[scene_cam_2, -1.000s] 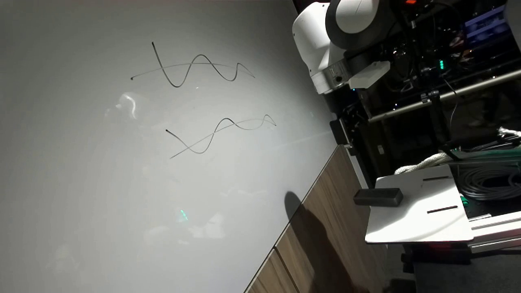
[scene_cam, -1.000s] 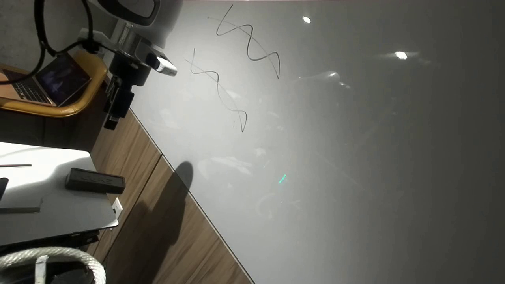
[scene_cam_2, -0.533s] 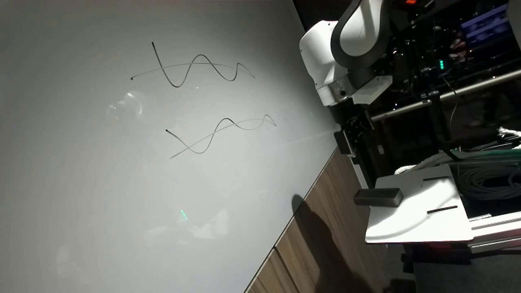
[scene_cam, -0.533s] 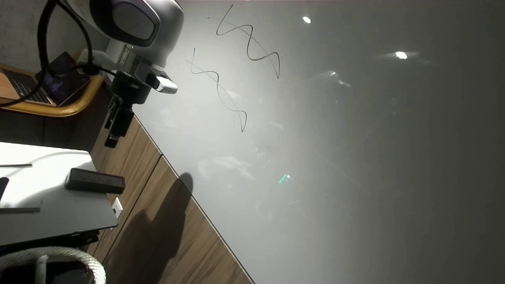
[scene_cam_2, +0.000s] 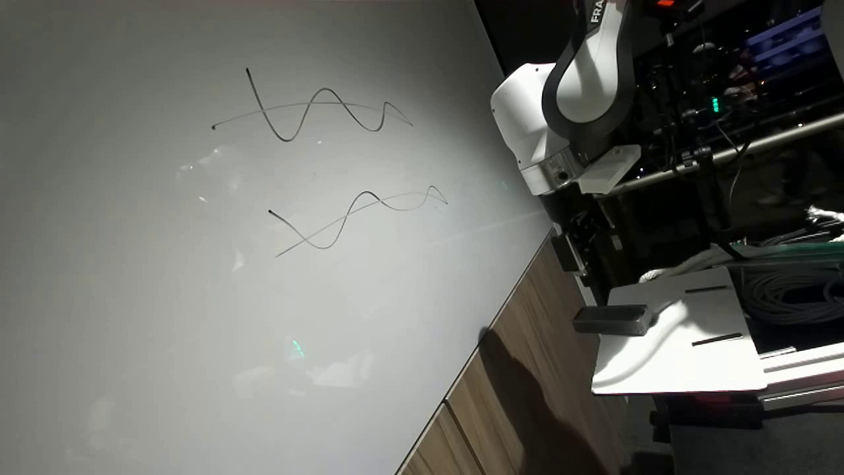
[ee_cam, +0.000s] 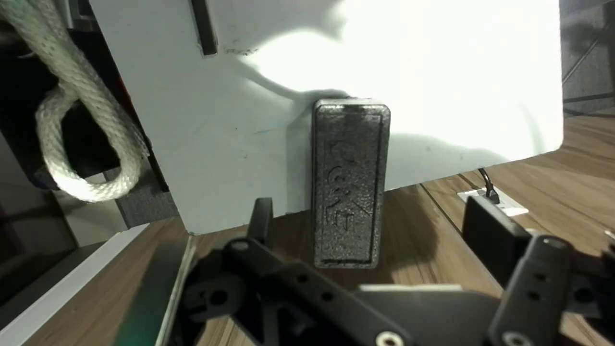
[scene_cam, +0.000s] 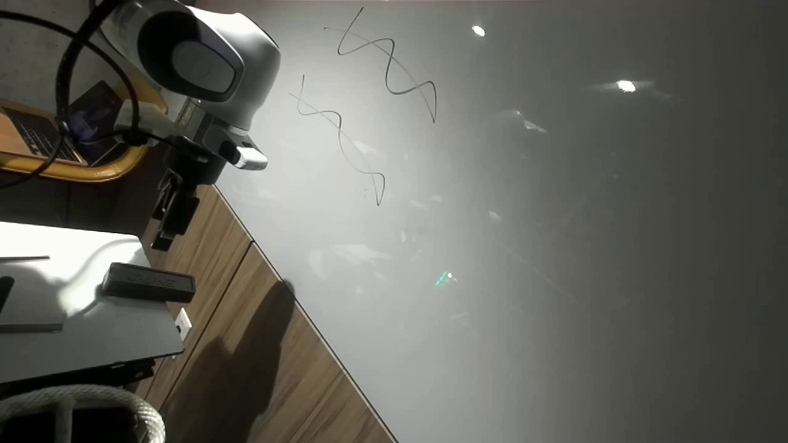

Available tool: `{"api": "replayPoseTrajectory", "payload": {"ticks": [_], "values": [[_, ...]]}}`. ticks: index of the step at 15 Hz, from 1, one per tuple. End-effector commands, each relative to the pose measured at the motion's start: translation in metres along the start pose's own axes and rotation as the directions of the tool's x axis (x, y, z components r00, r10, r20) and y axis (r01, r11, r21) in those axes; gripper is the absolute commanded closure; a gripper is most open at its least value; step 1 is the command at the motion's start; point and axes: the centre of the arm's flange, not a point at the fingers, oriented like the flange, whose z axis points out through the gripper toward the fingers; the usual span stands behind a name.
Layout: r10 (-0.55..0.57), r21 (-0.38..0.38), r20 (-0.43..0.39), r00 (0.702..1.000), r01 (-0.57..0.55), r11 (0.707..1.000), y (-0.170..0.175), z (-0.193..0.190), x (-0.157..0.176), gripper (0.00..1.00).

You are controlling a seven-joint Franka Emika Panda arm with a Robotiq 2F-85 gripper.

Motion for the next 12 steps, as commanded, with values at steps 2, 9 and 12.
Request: {"api": "replayPoseTrajectory", "payload": {"ticks": [2,9,12], "values": [[-0.017,0.0,-0.004,1.0,0.017,1.0,-0.007,0.013,0.004,0.0],[-0.032,-0.006,0.021,0.999,0.032,0.999,-0.014,0.022,-0.004,0.0],[-0.042,-0.011,0.022,0.999,0.042,0.999,-0.018,0.024,-0.007,0.0]]}}
